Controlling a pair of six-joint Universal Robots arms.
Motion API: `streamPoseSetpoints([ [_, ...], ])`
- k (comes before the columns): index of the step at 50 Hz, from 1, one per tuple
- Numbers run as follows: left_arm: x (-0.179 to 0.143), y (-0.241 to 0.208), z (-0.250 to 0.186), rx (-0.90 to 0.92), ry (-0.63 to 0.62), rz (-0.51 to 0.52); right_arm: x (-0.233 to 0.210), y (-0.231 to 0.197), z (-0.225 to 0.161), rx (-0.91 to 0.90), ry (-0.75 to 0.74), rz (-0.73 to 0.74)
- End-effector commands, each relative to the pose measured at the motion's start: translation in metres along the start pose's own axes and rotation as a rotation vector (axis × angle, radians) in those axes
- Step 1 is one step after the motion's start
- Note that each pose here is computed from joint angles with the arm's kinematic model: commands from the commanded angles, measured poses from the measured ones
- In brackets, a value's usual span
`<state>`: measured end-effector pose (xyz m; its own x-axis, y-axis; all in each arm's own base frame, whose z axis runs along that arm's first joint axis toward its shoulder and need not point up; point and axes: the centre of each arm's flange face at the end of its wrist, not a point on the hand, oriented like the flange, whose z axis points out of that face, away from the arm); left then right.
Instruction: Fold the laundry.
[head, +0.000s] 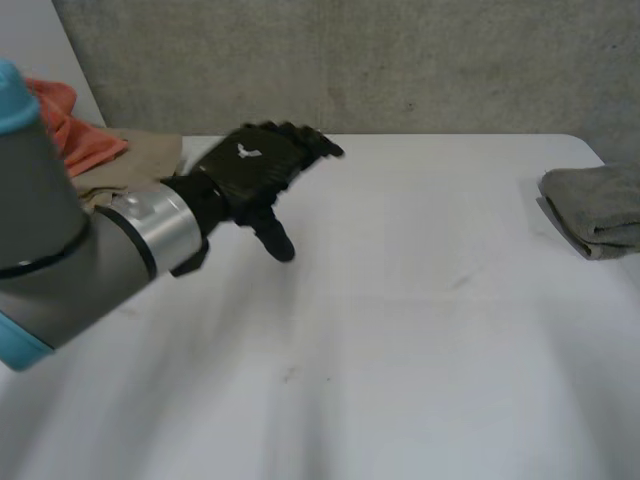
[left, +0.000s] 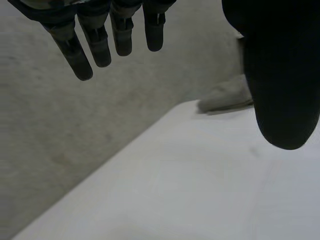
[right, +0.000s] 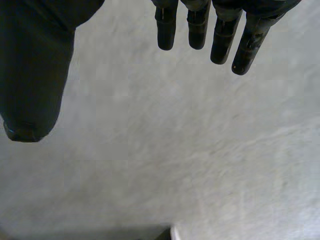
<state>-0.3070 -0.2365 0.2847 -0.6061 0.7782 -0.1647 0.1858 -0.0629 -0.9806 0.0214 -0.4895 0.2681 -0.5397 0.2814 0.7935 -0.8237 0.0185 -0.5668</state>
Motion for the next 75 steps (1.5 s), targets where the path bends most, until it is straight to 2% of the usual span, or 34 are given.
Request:
streamPoseSetpoints([
  [1,-0.045,-0.018,-0.004,0.078,-0.206,0.042,-0.011,-0.106,-0.059,0.250,-0.167,0.259],
  [3,-0.064,-0.022,-0.003,0.117,-0.288,0.073,-0.025,-0.127,-0.088,0.313,-0.289,0.349],
  [6,-0.084,-0.024,-0.001,0.153,-0.352,0.099,-0.031,-0.153,-0.123,0.382,-0.396,0.427],
  [7,-0.100,-0.023,0.001,0.164,-0.388,0.113,-0.037,-0.166,-0.145,0.414,-0.463,0.464],
  [10,-0.146,-0.002,0.005,0.121,-0.484,0.132,-0.057,-0.179,-0.185,0.431,-0.587,0.509],
  [13,-0.180,0.018,0.006,0.067,-0.546,0.166,-0.075,-0.183,-0.214,0.428,-0.671,0.509],
  [14,-0.199,0.029,0.007,0.034,-0.586,0.215,-0.085,-0.182,-0.230,0.422,-0.719,0.505],
  [16,-0.215,0.041,0.008,-0.008,-0.615,0.277,-0.093,-0.180,-0.244,0.412,-0.761,0.499],
  [17,-0.228,0.056,0.012,-0.057,-0.631,0.349,-0.099,-0.177,-0.255,0.401,-0.793,0.493],
  [20,-0.252,0.080,0.015,-0.140,-0.674,0.467,-0.106,-0.171,-0.267,0.383,-0.832,0.478],
  [21,-0.268,0.095,0.016,-0.195,-0.714,0.548,-0.110,-0.167,-0.273,0.369,-0.848,0.469],
  [23,-0.285,0.108,0.015,-0.242,-0.764,0.625,-0.113,-0.163,-0.276,0.356,-0.863,0.463],
  [24,-0.297,0.117,0.017,-0.277,-0.798,0.698,-0.115,-0.160,-0.279,0.345,-0.874,0.460],
  [27,-0.312,0.136,0.024,-0.315,-0.818,0.796,-0.118,-0.154,-0.281,0.321,-0.885,0.457],
  [32,-0.338,0.160,0.022,-0.341,-0.856,0.823,-0.121,-0.147,-0.284,0.297,-0.900,0.453],
  [35,-0.341,0.166,0.027,-0.334,-0.865,0.826,-0.122,-0.144,-0.286,0.287,-0.909,0.452],
  [37,-0.336,0.164,0.031,-0.323,-0.859,0.824,-0.123,-0.143,-0.287,0.283,-0.911,0.451],
  [41,-0.311,0.126,0.045,-0.196,-0.905,0.848,-0.123,-0.141,-0.289,0.275,-0.914,0.450],
  [42,-0.299,0.100,0.047,-0.106,-0.952,0.860,-0.123,-0.141,-0.289,0.274,-0.915,0.450],
  [44,-0.285,0.076,0.046,-0.011,-0.990,0.862,-0.123,-0.141,-0.289,0.272,-0.914,0.449],
  [47,-0.249,0.035,0.044,0.176,-1.001,0.846,-0.123,-0.142,-0.289,0.273,-0.911,0.451],
  [48,-0.221,0.018,0.046,0.250,-0.969,0.824,-0.122,-0.142,-0.287,0.272,-0.906,0.452],
  [50,-0.187,0.001,0.048,0.310,-0.913,0.792,-0.122,-0.142,-0.287,0.273,-0.902,0.452],
  [51,-0.153,-0.013,0.048,0.358,-0.850,0.755,-0.122,-0.142,-0.287,0.272,-0.901,0.452],
  [54,-0.101,-0.022,0.048,0.409,-0.740,0.687,-0.121,-0.143,-0.286,0.274,-0.899,0.456],
  [55,-0.068,-0.024,0.046,0.431,-0.662,0.635,-0.121,-0.143,-0.284,0.275,-0.893,0.456],
  [57,-0.030,-0.020,0.046,0.436,-0.562,0.571,-0.120,-0.141,-0.280,0.268,-0.881,0.459],
  [58,0.006,-0.015,0.045,0.430,-0.458,0.505,-0.117,-0.138,-0.272,0.253,-0.854,0.463],
  [61,0.055,-0.005,0.038,0.393,-0.310,0.401,-0.111,-0.131,-0.259,0.221,-0.807,0.471],
  [62,0.081,0.002,0.031,0.358,-0.223,0.341,-0.109,-0.128,-0.253,0.204,-0.782,0.476],
  [63,0.091,0.006,0.029,0.333,-0.188,0.315,-0.107,-0.128,-0.249,0.198,-0.769,0.480],
  [67,0.123,0.042,0.026,0.163,-0.056,0.207,-0.103,-0.124,-0.239,0.173,-0.732,0.493],
  [70,0.128,0.062,0.026,0.040,-0.021,0.159,-0.098,-0.116,-0.228,0.149,-0.701,0.497],
  [75,0.123,0.064,0.020,-0.068,-0.029,0.132,-0.093,-0.107,-0.217,0.130,-0.668,0.493],
])
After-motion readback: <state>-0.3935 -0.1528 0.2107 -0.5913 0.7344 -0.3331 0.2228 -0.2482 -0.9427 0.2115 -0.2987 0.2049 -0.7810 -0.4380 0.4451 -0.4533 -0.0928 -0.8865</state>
